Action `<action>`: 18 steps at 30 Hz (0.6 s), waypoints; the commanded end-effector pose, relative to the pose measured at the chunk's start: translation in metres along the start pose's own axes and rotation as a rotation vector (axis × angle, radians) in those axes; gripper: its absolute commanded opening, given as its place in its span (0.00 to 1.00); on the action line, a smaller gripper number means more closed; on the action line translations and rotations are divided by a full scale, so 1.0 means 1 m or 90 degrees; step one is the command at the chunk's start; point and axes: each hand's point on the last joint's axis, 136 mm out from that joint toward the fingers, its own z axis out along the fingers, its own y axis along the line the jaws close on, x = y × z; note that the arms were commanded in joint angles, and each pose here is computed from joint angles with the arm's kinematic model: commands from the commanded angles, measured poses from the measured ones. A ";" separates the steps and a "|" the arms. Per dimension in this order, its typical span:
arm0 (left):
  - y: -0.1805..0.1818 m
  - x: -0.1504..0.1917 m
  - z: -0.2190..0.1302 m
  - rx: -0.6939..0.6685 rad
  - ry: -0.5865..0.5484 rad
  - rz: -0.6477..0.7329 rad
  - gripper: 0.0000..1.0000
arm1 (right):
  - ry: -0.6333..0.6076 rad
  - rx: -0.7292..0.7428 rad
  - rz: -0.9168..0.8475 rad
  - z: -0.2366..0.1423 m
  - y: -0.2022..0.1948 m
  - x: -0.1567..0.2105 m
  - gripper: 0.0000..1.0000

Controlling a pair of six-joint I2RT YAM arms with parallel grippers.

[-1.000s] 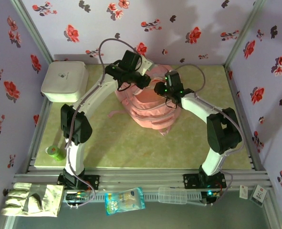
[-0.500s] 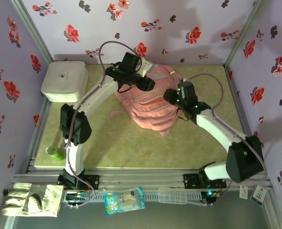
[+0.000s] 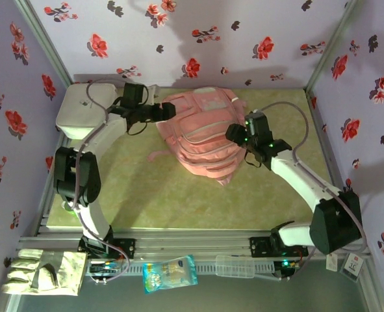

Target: Pack books, pencil case, and school supplies into a backpack

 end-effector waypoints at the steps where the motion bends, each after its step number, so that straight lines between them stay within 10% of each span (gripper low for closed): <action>1: -0.007 0.007 0.017 0.069 0.021 -0.085 0.72 | 0.014 -0.054 -0.003 0.006 0.028 -0.004 0.65; 18: -0.020 0.056 0.076 0.154 0.160 -0.135 0.34 | 0.059 -0.002 -0.015 0.050 0.018 0.002 0.47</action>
